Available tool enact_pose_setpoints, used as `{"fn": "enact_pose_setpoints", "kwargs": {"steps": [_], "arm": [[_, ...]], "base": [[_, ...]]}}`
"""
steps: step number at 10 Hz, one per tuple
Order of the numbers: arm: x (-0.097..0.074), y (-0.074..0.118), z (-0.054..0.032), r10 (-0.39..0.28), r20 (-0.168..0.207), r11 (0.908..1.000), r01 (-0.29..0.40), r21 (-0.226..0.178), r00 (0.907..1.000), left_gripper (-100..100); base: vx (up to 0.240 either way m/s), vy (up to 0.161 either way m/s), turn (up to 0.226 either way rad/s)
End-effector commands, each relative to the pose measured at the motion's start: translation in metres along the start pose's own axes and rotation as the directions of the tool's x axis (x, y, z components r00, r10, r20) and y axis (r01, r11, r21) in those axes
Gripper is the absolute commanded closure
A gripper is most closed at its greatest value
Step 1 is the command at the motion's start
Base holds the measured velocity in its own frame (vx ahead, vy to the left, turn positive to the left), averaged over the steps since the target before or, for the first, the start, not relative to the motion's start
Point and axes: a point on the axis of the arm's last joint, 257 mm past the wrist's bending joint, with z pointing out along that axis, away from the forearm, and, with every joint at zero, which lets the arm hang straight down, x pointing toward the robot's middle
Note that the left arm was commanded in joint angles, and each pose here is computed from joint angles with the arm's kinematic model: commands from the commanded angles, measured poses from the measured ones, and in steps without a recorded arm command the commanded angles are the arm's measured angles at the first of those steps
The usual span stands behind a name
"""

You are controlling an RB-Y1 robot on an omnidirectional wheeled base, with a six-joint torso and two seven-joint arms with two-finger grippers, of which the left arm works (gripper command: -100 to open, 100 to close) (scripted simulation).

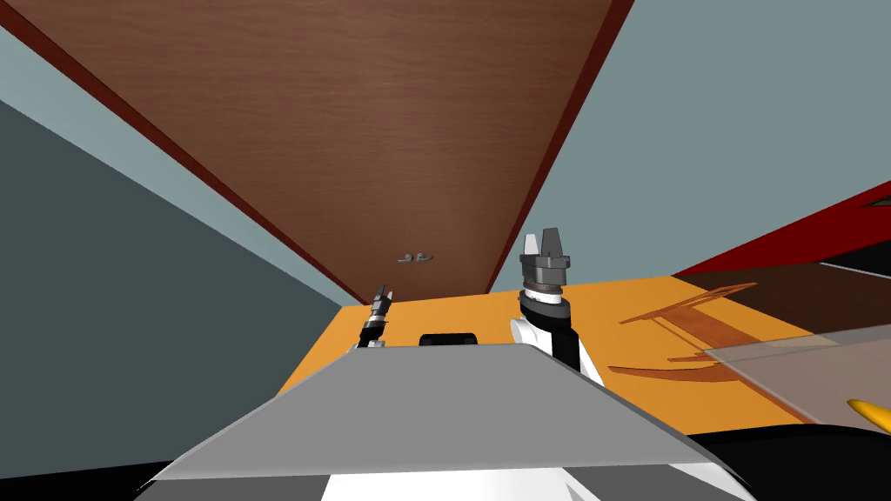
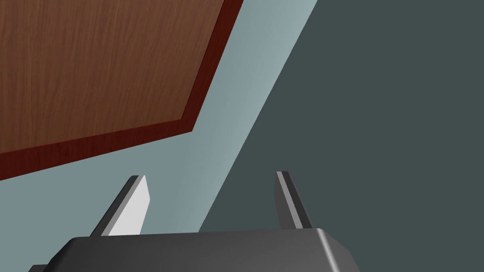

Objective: Pull the door open

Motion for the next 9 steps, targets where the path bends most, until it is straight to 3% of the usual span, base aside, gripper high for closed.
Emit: {"fn": "enact_pose_setpoints", "kwargs": {"steps": [1,9], "arm": [[-0.004,0.009,-0.0034,-0.002,0.005,0.9998,0.002,-0.018,1.0,-100],[-0.023,0.044,-0.0178,-0.005,0.032,0.9955,0.008,-0.094,0.9995,-100]], "base": [[0.098,-0.006,-0.055],[0.11,0.002,-0.048]]}}
